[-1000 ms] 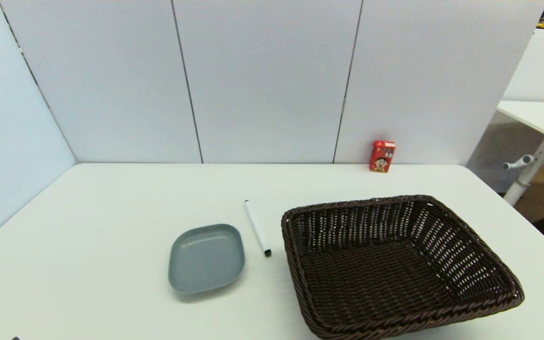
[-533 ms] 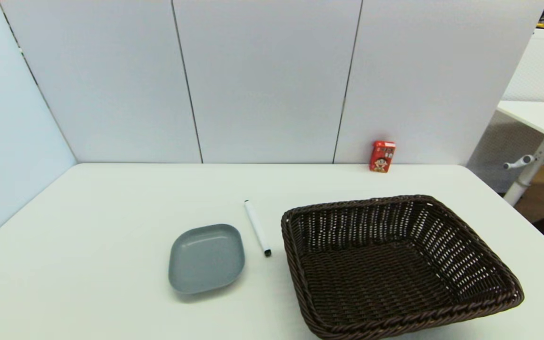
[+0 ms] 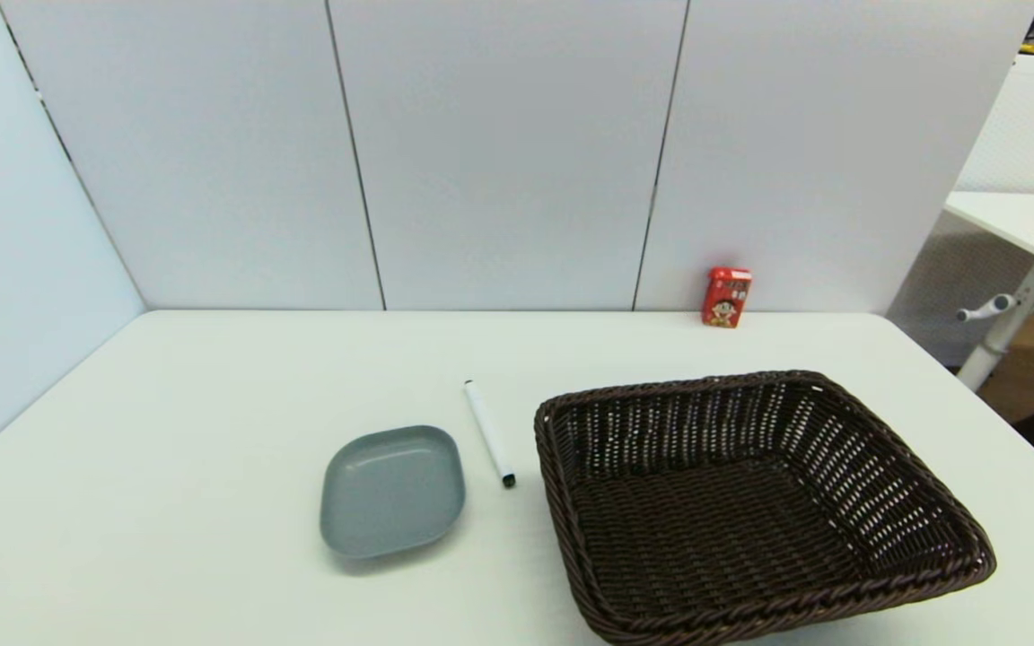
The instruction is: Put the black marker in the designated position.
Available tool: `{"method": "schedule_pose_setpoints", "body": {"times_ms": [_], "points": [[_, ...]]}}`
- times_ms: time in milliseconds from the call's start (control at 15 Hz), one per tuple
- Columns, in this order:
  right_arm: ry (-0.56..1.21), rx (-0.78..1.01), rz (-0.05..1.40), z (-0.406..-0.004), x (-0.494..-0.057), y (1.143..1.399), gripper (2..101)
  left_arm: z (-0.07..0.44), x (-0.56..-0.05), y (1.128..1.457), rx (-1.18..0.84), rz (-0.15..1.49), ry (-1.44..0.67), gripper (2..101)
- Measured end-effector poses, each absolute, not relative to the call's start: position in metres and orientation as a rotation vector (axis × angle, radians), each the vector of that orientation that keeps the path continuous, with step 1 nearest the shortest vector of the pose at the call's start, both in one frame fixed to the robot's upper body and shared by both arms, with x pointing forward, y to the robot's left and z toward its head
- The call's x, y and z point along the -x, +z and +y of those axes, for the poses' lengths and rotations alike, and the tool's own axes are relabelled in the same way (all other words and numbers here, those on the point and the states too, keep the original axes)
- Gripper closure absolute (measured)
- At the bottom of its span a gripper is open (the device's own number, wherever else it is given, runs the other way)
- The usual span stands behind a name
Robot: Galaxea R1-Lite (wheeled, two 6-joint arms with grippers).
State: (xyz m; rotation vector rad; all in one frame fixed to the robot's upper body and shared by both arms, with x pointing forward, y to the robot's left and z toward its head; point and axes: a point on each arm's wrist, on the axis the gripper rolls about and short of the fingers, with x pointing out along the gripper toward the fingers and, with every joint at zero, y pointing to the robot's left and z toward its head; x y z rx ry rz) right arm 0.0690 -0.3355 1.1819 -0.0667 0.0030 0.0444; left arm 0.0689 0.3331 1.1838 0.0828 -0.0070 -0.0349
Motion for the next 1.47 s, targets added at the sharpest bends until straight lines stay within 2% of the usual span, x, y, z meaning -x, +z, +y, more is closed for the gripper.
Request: {"method": "schedule_pose_setpoints", "body": {"times_ms": [200,1467], "points": [[0.044,0.067,0.003,-0.3355,-0.0690,1.1818,4.3,0.3334,-0.0689,1.1833,-0.023,-0.007,-0.019,5.4],[0.046,0.084,0.002,-0.3355,-0.0690,1.1819,4.3,0.3336,-0.0690,1.1829,-0.021,-0.007,-0.011,5.4]]}}
